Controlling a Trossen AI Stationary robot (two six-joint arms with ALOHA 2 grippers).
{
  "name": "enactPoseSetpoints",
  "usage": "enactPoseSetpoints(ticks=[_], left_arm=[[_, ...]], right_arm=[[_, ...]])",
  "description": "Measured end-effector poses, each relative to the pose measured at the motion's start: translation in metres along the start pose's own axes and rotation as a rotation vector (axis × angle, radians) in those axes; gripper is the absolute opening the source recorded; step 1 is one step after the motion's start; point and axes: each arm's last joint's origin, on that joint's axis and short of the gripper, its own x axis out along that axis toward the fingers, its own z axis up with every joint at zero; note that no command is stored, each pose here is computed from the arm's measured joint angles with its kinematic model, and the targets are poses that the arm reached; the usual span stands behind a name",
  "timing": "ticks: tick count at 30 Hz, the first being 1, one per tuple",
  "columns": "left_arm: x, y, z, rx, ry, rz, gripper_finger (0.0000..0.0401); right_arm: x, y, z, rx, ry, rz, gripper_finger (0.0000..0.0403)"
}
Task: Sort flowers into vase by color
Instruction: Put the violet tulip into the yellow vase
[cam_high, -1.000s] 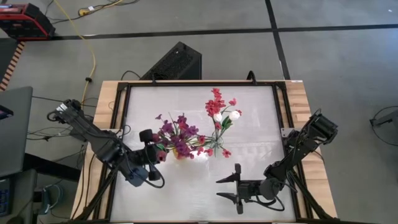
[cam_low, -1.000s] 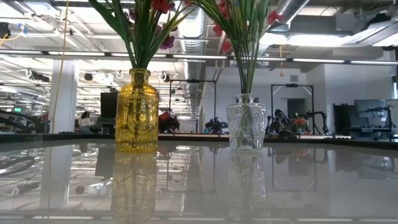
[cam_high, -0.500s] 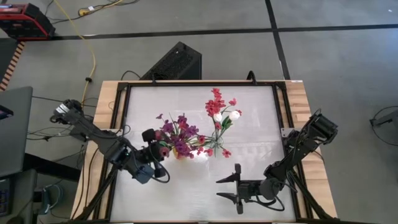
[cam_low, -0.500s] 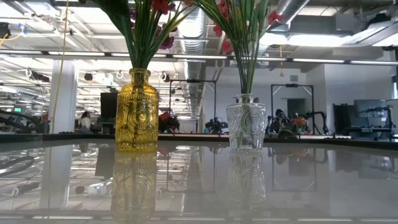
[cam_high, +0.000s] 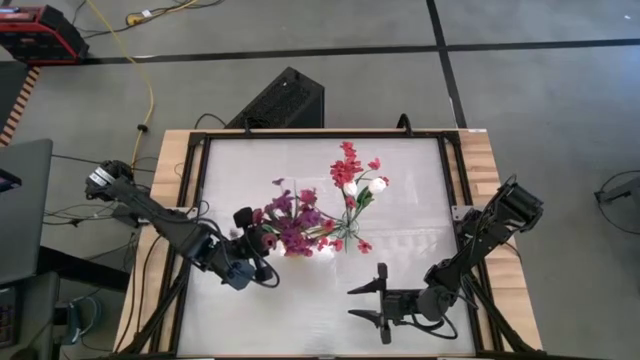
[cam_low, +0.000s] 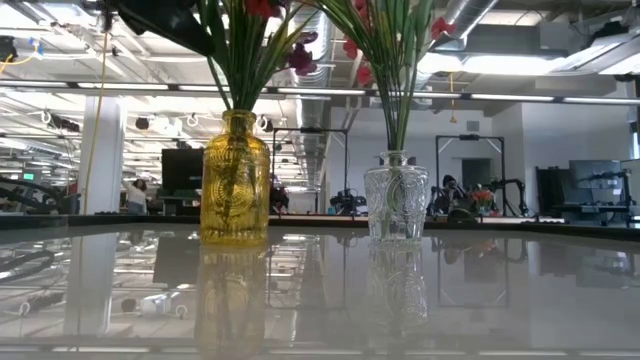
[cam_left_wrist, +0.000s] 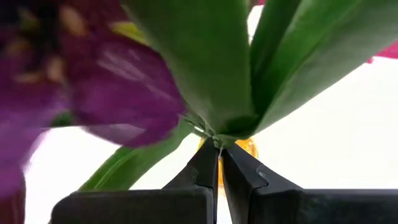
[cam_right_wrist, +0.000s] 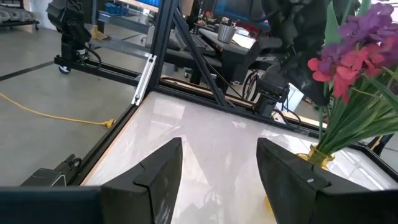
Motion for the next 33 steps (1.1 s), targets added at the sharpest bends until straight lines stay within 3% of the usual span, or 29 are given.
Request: enactPoseSetpoints(ticks=[8, 15, 26, 33], left_arm=[[0.003, 0.002, 0.002, -0.006, -0.011, 0.011, 0.0000], [0.010, 0.007, 0.005, -0.149, 0.042, -0.025, 0.0000], [0.019, 0.013, 0.007, -0.242, 0.076, -0.022, 0.0000], [0.040, 0.002, 0.002, -0.214, 0.113, -0.012, 0.0000]], right_arm=[[0.000, 0.000, 0.000, 0.001, 0.000, 0.000, 0.0232], [0.000, 0.000, 0.000, 0.001, 0.000, 0.000, 0.0232], [-0.002, 0.002, 0.000, 0.003, -0.002, 0.008, 0.0232], [-0.002, 0.002, 0.000, -0.002, 0.001, 0.009, 0.0232]])
